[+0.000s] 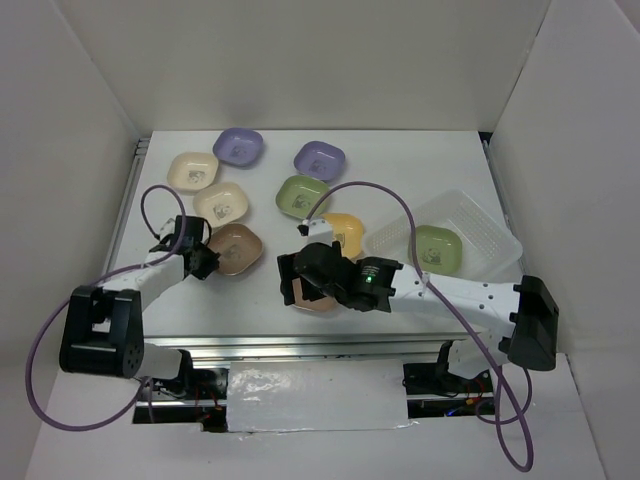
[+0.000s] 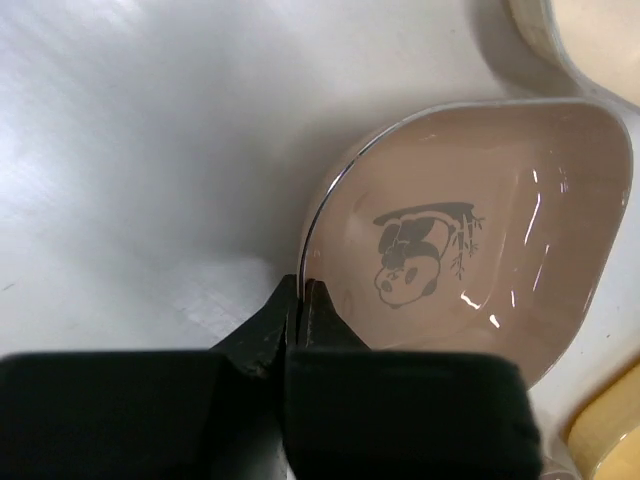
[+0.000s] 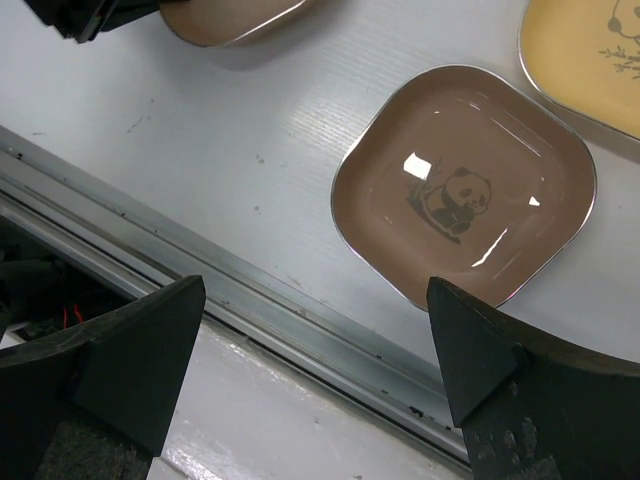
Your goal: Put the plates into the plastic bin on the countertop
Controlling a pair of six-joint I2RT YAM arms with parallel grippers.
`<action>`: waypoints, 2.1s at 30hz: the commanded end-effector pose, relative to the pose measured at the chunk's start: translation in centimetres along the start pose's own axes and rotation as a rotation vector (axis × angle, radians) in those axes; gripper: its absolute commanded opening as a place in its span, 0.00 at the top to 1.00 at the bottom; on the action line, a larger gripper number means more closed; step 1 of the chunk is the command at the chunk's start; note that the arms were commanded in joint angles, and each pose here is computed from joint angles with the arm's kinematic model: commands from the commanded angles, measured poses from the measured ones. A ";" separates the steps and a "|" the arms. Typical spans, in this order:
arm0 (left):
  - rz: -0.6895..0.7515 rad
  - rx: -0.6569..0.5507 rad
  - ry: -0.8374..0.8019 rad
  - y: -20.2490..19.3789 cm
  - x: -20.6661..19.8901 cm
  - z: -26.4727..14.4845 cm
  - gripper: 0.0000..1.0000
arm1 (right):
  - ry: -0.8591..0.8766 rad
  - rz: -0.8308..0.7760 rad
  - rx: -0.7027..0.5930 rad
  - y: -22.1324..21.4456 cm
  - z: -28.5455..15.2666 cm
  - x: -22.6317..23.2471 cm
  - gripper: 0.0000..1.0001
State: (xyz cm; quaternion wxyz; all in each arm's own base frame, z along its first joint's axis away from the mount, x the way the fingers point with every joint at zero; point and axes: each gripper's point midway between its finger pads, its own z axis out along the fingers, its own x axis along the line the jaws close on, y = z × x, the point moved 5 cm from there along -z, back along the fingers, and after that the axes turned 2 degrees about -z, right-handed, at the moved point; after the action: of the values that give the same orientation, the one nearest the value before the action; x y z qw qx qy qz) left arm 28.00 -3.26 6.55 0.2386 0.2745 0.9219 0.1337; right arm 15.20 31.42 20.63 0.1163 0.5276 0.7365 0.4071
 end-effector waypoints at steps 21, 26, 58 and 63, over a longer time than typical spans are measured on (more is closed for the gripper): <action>0.527 0.074 -0.732 -16.8 -27.7 -19.3 1.00 | -0.284 0.678 -0.565 3.2 -21.2 -16.9 0.00; 0.717 0.100 -0.772 -24.0 -34.7 -17.7 1.00 | -0.277 0.715 -0.608 3.0 -24.9 -19.7 0.00; 0.126 -0.288 -0.372 -0.5 -10.8 -25.7 0.01 | -0.087 0.228 -0.252 4.5 -7.5 -7.2 0.00; 0.046 -0.376 -0.194 5.2 -1.9 -23.1 0.01 | -0.085 0.138 -0.068 3.3 2.1 -1.5 0.00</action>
State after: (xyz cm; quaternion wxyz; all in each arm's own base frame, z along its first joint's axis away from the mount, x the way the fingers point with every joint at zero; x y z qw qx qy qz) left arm 21.04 -5.35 30.31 0.4131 0.2581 0.8315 0.2673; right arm 18.41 25.65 21.04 0.1911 0.6196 0.6615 0.3769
